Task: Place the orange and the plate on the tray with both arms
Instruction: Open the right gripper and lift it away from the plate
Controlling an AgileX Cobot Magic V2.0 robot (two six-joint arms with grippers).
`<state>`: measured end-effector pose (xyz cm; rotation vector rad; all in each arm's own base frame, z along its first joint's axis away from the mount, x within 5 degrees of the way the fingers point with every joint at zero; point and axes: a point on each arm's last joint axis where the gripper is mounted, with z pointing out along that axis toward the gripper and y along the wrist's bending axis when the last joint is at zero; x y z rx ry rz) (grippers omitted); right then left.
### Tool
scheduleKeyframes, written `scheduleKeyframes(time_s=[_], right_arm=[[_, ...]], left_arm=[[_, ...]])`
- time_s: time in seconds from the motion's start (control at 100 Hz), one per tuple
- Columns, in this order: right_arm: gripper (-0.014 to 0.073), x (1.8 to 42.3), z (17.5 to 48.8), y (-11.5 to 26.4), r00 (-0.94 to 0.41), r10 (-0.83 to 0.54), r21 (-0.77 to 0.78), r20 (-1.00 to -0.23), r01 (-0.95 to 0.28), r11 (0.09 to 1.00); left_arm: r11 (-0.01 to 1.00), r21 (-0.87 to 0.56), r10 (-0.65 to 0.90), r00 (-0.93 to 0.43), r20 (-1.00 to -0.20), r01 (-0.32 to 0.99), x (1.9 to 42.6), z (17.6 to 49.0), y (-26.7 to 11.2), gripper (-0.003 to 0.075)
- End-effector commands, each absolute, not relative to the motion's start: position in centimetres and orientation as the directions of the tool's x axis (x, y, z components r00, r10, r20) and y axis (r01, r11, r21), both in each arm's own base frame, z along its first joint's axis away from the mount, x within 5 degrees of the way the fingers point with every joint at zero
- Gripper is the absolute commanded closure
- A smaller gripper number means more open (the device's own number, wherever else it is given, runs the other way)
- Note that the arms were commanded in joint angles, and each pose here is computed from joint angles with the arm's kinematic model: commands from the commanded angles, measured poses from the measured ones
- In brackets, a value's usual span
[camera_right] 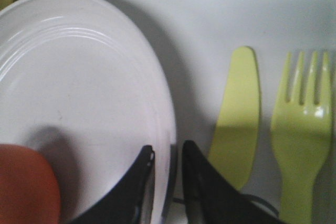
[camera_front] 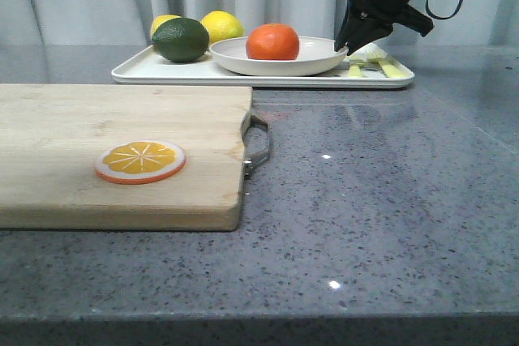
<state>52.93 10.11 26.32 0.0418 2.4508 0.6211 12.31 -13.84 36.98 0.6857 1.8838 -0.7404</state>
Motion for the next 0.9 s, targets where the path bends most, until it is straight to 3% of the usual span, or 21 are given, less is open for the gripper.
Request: scheduleKeyframes(time_s=[0.0, 0.28, 0.57, 0.89], right_arm=[[0.0419, 52.0, 31.8, 10.1, -0.724, 0.212, 0.466, -0.657, -0.168, 0.869], [0.0433, 50.4, 35.5, 9.8, -0.675, 0.202, 0.437, -0.71, -0.197, 0.878], [0.0642, 47.5, 38.6, 9.2, -0.693, 0.06, 0.272, -0.719, -0.201, 0.941], [0.065, 44.2, 41.4, 11.0, -0.696, -0.058, 0.203, -0.716, -0.287, 0.936]], left_arm=[[0.657, -0.205, 0.052, -0.315, -0.948, 0.725, 12.3, 38.7, -13.6, 0.074], [0.657, -0.205, 0.052, -0.315, -0.948, 0.725, 12.3, 38.7, -13.6, 0.074], [0.657, -0.205, 0.052, -0.315, -0.948, 0.725, 12.3, 38.7, -13.6, 0.074], [0.657, -0.205, 0.052, -0.315, -0.948, 0.725, 12.3, 38.7, -13.6, 0.074]])
